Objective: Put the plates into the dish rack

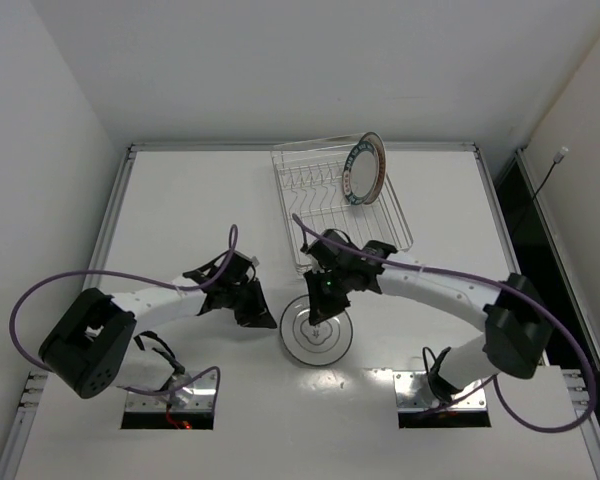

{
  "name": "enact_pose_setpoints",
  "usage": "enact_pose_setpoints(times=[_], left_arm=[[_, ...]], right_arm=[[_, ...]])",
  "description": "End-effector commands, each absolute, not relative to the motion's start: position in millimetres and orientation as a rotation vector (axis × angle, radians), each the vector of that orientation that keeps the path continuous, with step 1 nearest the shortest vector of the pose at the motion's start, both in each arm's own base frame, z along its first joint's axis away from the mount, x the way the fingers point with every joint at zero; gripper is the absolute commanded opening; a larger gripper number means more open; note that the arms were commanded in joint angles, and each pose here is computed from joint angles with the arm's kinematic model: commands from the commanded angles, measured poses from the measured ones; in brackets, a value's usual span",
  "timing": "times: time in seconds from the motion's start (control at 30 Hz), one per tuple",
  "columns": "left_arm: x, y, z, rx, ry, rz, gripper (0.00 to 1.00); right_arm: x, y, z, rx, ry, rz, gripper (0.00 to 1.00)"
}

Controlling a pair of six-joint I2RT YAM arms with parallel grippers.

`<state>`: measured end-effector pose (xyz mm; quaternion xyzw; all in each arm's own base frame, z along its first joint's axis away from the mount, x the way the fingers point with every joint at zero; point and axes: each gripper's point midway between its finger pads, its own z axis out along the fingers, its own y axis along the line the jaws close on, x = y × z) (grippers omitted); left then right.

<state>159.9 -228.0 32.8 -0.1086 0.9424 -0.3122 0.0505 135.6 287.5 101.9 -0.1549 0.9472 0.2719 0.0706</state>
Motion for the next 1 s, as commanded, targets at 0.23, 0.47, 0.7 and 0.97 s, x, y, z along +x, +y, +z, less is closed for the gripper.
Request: enact_pose_setpoints(times=[0.23, 0.47, 0.7, 0.97], left_arm=[[163.0, -237.3, 36.6, -0.325, 2.857, -0.991, 0.00], [152.4, -240.8, 27.9, -0.327, 2.840, -1.095, 0.32], [150.2, -240.6, 15.5, -0.323, 2.870, -1.084, 0.46], [162.0, -254.3, 10.9, -0.263, 2.818, -1.164, 0.39]], right_arm=[[144.8, 293.4, 87.3, -0.487, 2.938, 0.541, 0.00], [142.8, 291.7, 87.9, -0.481, 2.925, 0.588, 0.00], [142.4, 292.2, 87.1, -0.455, 2.913, 0.610, 0.00], [142.6, 290.5, 101.3, -0.439, 2.824, 0.738, 0.00]])
